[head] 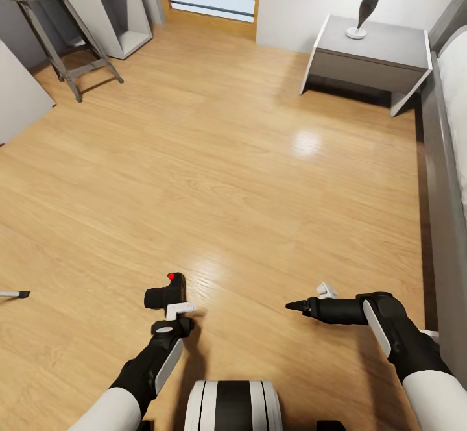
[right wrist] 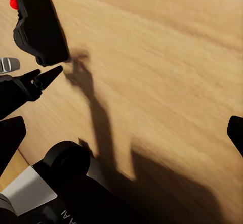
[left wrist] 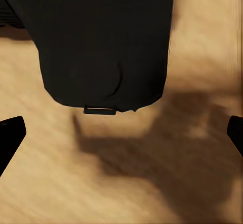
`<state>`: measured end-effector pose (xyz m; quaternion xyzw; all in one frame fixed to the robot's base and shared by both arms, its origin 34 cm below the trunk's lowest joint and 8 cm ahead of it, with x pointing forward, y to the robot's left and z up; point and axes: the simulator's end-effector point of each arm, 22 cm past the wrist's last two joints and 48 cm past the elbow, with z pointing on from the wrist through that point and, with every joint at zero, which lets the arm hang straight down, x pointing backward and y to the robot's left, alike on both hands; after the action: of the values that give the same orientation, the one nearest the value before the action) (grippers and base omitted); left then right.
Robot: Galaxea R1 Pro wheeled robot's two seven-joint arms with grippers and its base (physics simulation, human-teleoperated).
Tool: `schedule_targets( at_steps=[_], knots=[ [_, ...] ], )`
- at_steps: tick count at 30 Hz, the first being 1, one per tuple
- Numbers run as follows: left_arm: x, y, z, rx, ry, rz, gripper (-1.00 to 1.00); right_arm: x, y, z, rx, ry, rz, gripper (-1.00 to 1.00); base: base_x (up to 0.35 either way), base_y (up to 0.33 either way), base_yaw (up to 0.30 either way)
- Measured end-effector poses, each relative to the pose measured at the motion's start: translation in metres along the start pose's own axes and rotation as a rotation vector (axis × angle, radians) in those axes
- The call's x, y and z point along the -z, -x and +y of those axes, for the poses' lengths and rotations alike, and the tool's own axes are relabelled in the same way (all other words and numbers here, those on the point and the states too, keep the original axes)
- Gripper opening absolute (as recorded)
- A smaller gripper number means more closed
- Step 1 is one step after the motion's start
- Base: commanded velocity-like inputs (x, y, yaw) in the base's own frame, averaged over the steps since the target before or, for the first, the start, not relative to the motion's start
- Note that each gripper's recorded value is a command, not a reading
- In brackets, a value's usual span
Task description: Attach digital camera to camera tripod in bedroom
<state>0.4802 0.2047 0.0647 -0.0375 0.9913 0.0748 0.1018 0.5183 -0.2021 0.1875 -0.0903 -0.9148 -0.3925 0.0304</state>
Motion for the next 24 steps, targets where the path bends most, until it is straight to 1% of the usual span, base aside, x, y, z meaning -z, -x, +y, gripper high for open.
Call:
schedule_targets(
  at_steps=[4, 14, 24],
  knots=[
    [0.0, 0.0, -0.001, -0.01, -0.001, -0.001, 1.0, 0.0, 0.0, 0.0, 0.0, 0.0, 0.001, 1.0, 0.0, 0.0, 0.0],
    [0.0, 0.0, -0.001, -0.015, 0.0, -0.002, 1.0, 0.0, 0.0, 0.0, 0.0, 0.0, 0.0, 1.0, 0.0, 0.0, 0.0],
    [-0.013, -0.02, -0.001, -0.024, 0.007, 0.036, 1.0, -0.012, -0.01, -0.016, -0.03, -0.006, 0.027, 1.0, 0.0, 0.0, 0.0]
  ],
)
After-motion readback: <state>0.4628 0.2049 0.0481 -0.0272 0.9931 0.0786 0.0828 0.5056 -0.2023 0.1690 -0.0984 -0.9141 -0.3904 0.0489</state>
